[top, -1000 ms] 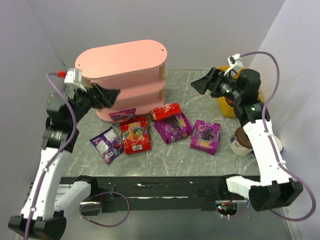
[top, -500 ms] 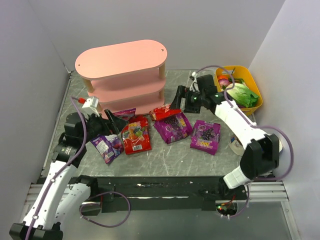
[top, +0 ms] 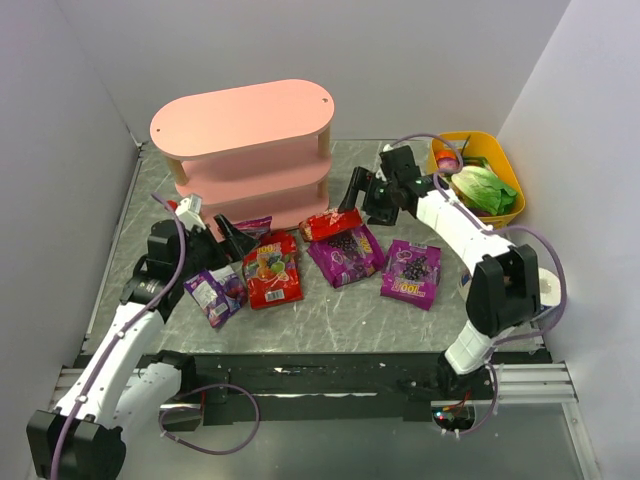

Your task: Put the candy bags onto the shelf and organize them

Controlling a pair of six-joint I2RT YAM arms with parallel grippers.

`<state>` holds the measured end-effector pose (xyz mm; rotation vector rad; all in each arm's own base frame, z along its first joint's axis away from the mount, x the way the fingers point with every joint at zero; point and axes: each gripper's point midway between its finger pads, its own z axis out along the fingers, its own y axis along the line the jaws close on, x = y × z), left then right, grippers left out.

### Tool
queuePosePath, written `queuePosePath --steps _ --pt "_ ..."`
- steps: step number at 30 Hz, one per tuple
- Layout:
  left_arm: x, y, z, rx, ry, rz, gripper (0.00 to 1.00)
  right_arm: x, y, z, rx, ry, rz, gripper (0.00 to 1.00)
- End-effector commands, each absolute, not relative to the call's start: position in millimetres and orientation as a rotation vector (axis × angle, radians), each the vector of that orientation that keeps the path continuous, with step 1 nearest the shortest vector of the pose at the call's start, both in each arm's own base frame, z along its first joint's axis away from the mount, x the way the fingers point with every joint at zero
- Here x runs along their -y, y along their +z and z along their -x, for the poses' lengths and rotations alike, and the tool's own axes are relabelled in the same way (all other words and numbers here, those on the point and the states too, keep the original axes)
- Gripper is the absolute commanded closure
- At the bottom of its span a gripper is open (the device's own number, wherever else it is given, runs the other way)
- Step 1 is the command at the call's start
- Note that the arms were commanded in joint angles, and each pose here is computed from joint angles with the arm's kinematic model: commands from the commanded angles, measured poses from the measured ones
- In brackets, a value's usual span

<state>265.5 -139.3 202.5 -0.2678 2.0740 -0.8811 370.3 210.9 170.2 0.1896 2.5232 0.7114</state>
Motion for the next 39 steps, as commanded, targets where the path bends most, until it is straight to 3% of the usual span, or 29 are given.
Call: queuePosePath --steps 1,8,13,19,20,23,26,31,35,37,39 --pt "150 218 -268 -2.006 -0.951 0.205 0.04 -216 171 -403 -2.483 0.665 -0.282 0.0" --pt "166 215 -270 -2.029 -1.056 0.203 0.04 -221 143 -418 -2.555 0.618 -0.312 0.02" --pt "172 210 -272 -2.069 -1.063 0.197 0.04 -222 126 -390 -2.607 0.656 -0.315 0.14" --pt "189 205 -267 -2.09 -1.176 0.199 0.04 -217 114 -349 -2.65 0.708 -0.327 0.52" --pt "193 206 -267 -2.09 -1.194 0.204 0.04 -218 114 -345 -2.651 0.721 -0.334 0.64" --pt "202 206 -266 -2.103 -1.22 0.187 0.04 -213 114 -329 -2.657 0.73 -0.353 0.84" --pt "214 201 -266 -2.127 -1.243 0.172 0.04 -208 120 -314 -2.643 0.718 -0.335 0.9" --pt "243 183 -259 -2.212 -1.294 0.152 0.04 -200 118 -284 -2.65 0.724 -0.281 0.89" --pt "265 169 -263 -2.273 -1.267 0.136 0.04 -191 108 -268 -2.675 0.677 -0.256 0.41" --pt "272 155 -269 -2.33 -1.24 0.183 0.04 -186 107 -266 -2.684 0.651 -0.249 0.3" --pt "280 156 -276 -2.345 -1.243 0.204 0.04 -183 111 -267 -2.692 0.62 -0.235 0.28"
